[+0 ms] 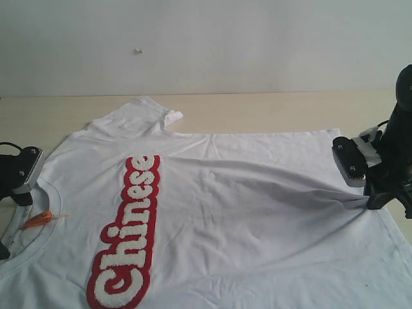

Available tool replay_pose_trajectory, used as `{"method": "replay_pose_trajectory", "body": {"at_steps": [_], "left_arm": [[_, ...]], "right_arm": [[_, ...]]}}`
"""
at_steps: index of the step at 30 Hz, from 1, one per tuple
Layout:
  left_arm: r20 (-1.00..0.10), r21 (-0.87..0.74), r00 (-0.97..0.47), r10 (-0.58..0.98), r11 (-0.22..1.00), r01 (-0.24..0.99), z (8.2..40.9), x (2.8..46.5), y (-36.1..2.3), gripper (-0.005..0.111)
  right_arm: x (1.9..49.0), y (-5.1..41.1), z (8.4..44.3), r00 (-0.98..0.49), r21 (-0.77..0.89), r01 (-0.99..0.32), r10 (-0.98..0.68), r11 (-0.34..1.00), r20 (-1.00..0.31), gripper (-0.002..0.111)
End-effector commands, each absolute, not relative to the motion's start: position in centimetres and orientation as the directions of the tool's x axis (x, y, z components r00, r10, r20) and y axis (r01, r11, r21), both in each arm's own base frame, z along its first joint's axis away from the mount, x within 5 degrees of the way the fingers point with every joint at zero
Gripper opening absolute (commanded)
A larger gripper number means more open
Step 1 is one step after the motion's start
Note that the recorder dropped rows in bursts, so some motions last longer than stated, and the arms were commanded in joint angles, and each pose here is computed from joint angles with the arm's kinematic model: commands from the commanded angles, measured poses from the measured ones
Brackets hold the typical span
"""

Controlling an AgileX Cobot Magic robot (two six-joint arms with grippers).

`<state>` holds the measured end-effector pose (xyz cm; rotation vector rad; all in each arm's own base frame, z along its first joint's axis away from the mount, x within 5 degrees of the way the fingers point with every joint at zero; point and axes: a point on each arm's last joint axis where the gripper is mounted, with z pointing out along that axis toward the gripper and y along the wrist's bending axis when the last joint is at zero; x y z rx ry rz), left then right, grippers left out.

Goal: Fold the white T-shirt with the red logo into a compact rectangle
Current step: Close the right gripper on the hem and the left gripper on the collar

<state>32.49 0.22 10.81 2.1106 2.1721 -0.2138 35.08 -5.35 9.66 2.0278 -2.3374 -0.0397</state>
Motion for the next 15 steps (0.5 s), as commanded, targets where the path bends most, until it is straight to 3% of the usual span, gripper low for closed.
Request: {"method": "replay_pose_trajectory", "body": {"at_steps": [1,15], "left_arm": [[-0.194,-0.096,-0.065,0.979,0.047,0.994,9.25,31.79,-0.18,0.105],[-0.196,-0.097,-0.068,0.978,0.050,0.994,9.22,31.74,-0.21,0.105]], "right_arm": [[33.86,-5.77,4.74,-0.098,0.139,-0.985,-0.993,0.106,0.061,0.000],[34.02,-5.68,4.71,-0.138,0.121,-0.982,-0.989,0.144,0.054,0.000]]}}
